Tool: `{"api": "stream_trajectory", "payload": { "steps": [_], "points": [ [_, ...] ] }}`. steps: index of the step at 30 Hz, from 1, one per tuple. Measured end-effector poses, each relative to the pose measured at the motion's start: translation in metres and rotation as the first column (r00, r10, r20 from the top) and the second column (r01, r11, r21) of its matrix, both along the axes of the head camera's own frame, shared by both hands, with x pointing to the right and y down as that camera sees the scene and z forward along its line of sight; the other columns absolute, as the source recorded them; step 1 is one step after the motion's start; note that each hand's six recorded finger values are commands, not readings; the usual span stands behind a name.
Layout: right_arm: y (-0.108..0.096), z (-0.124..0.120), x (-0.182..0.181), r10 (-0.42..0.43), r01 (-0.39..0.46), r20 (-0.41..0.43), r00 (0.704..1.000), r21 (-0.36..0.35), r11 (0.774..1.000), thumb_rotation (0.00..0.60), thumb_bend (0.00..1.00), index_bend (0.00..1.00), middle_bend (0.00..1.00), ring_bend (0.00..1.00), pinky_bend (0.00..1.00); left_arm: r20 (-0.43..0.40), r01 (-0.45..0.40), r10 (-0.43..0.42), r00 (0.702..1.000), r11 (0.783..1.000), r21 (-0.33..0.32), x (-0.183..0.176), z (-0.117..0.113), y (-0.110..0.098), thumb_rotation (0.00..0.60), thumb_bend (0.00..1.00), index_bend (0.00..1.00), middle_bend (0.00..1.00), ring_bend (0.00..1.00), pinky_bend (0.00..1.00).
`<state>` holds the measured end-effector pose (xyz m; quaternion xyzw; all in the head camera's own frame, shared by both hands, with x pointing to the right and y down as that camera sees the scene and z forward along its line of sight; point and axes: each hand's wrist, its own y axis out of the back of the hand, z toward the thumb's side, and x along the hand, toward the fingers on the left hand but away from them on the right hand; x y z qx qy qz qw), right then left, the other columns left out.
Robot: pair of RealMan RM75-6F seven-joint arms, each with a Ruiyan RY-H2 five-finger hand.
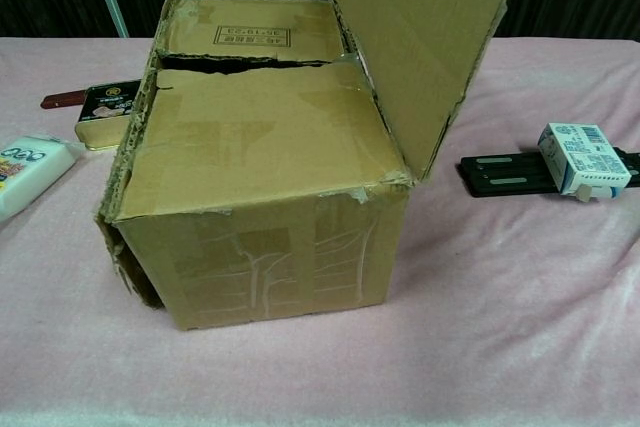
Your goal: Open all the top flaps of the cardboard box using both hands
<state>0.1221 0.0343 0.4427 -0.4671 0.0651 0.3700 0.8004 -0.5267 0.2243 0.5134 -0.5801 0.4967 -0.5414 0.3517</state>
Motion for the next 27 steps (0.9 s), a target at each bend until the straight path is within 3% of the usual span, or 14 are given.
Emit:
{"api": "stream_trajectory", "payload": {
  "steps": [8, 14, 19, 22, 25, 27],
  "points": [
    [-0.002, -0.006, 0.028, 0.011, -0.012, -0.132, 0.991, -0.006, 1.0, 0.6, 0.33, 0.29, 0.21, 0.16, 0.24, -0.002, 0.002, -0.002, 1.0, 1.0, 0.0, -0.001, 0.0, 0.0, 0.6, 0.28, 0.02, 0.02, 0.0, 0.06],
    [-0.002, -0.006, 0.052, 0.053, -0.054, -0.171, 0.984, -0.001, 0.999, 0.6, 0.33, 0.24, 0.21, 0.16, 0.24, 0.004, 0.001, -0.001, 1.0, 1.0, -0.005, -0.001, 0.0, 0.0, 0.6, 0.28, 0.02, 0.02, 0.0, 0.07],
    [0.001, -0.003, 0.072, 0.128, -0.128, -0.129, 0.983, 0.005, 0.992, 0.6, 0.33, 0.21, 0.19, 0.15, 0.24, 0.016, -0.021, 0.021, 1.0, 1.0, -0.024, 0.001, 0.002, 0.001, 0.6, 0.28, 0.02, 0.02, 0.0, 0.07],
    [0.007, 0.001, 0.09, 0.208, -0.208, -0.074, 0.975, 0.007, 0.978, 0.6, 0.33, 0.13, 0.12, 0.08, 0.24, 0.035, -0.045, 0.046, 0.998, 0.998, -0.038, 0.003, 0.003, 0.002, 0.6, 0.28, 0.02, 0.02, 0.0, 0.07],
    [0.015, 0.009, 0.114, 0.315, -0.315, -0.005, 0.949, 0.004, 0.949, 0.6, 0.33, 0.01, 0.04, 0.02, 0.23, 0.064, -0.077, 0.079, 0.995, 0.996, -0.044, 0.007, 0.003, 0.003, 0.6, 0.28, 0.02, 0.02, 0.0, 0.07],
    [0.024, 0.015, 0.133, 0.404, -0.405, 0.049, 0.913, -0.004, 0.914, 0.6, 0.33, 0.0, 0.02, 0.01, 0.23, 0.085, -0.1, 0.103, 0.991, 0.994, -0.046, 0.012, 0.002, 0.002, 0.6, 0.28, 0.02, 0.02, 0.0, 0.07]
  ]
}}
